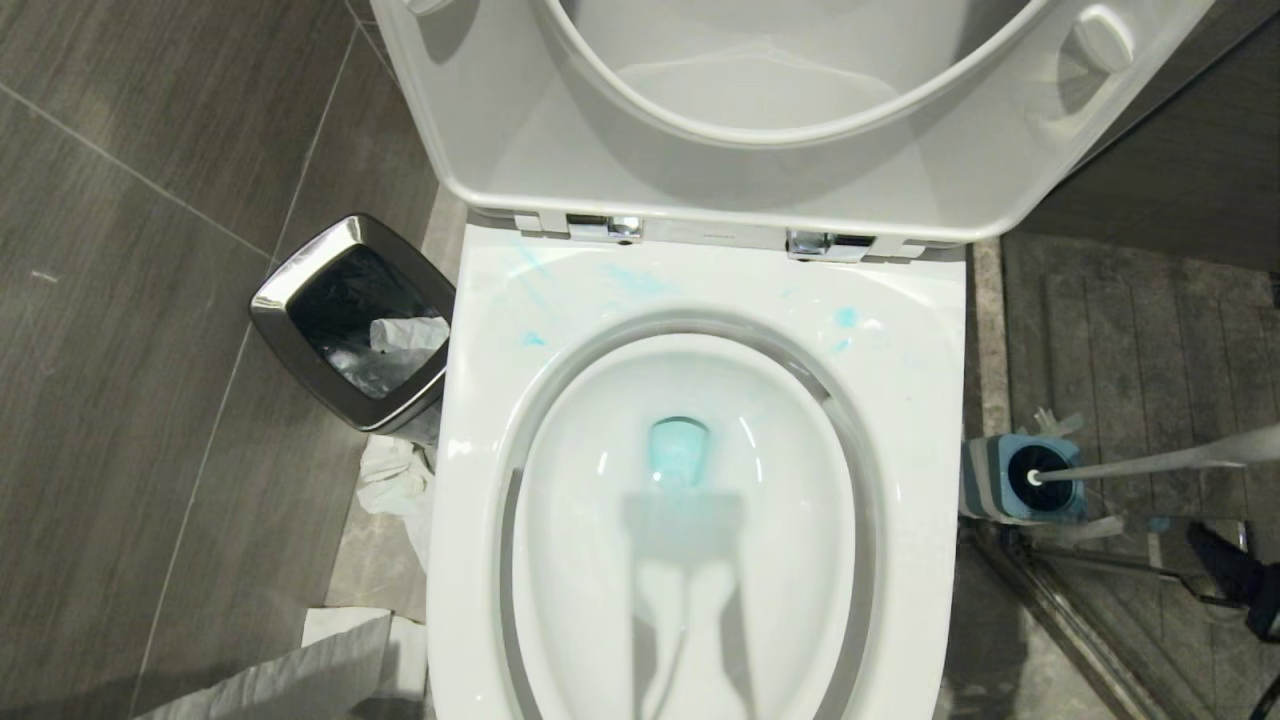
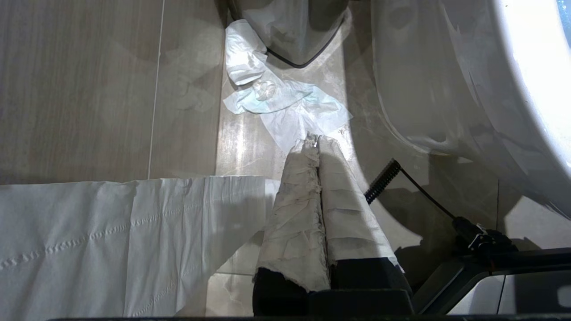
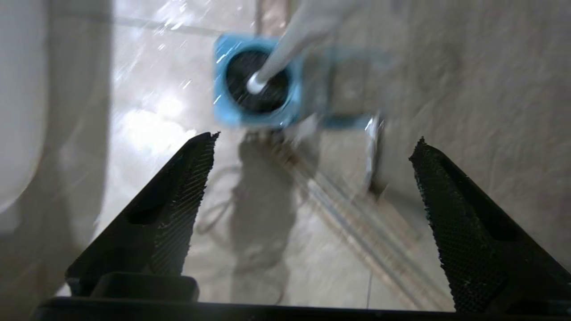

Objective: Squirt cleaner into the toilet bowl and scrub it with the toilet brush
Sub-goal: Scrub the toilet bowl

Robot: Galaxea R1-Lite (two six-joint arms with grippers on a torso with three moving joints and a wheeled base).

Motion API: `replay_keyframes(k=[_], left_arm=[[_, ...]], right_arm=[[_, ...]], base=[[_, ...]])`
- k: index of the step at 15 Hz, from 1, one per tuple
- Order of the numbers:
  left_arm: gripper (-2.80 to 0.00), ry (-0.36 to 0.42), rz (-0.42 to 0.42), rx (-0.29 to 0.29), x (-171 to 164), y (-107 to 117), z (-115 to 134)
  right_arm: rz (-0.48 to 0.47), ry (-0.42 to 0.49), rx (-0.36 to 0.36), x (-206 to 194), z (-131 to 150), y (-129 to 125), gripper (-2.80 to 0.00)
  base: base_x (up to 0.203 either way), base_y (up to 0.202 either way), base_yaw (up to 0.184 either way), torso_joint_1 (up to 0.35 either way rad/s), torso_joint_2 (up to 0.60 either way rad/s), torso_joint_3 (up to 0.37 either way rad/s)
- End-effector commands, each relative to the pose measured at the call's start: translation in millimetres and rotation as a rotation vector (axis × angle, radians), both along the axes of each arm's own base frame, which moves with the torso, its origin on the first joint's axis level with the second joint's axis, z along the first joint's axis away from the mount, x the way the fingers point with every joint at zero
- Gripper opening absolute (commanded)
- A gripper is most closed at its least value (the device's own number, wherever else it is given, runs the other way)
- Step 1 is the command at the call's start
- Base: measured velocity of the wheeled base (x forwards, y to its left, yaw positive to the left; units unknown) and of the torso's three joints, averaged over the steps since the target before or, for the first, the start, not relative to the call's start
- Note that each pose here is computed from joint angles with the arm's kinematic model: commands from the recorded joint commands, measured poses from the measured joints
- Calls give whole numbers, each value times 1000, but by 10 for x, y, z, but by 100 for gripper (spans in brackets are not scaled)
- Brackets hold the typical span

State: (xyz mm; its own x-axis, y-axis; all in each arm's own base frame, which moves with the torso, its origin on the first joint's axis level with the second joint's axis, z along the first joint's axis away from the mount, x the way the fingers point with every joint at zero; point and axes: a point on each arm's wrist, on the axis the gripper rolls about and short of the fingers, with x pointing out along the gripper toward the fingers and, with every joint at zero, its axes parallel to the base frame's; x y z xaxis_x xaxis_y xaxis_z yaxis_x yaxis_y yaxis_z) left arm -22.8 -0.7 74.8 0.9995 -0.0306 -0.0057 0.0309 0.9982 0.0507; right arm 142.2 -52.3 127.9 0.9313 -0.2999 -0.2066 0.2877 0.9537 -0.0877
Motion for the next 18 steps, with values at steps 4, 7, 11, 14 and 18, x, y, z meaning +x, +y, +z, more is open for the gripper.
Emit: replay_keyframes(k=[4, 7, 11, 14, 18], left_arm=[[-280, 2, 0, 0, 1, 0, -4], [-280, 3, 0, 0, 1, 0, -6], [-280, 2, 0, 0, 1, 0, -4], [-280, 2, 0, 0, 1, 0, -4], [-280, 2, 0, 0, 1, 0, -4]], right_arm=[[25, 36, 4, 419, -26, -186, 0], [56, 41, 4, 439, -38, -187, 0], [62, 20, -20, 562, -4, -232, 0], [73, -15, -64, 715, 79, -288, 0], [115, -36, -75, 782, 87, -297, 0]], base=[[0, 0, 0, 0, 0, 0], [0, 0, 0, 0, 0, 0], [0, 0, 0, 0, 0, 0], [0, 0, 0, 0, 0, 0], [0, 0, 0, 0, 0, 0]])
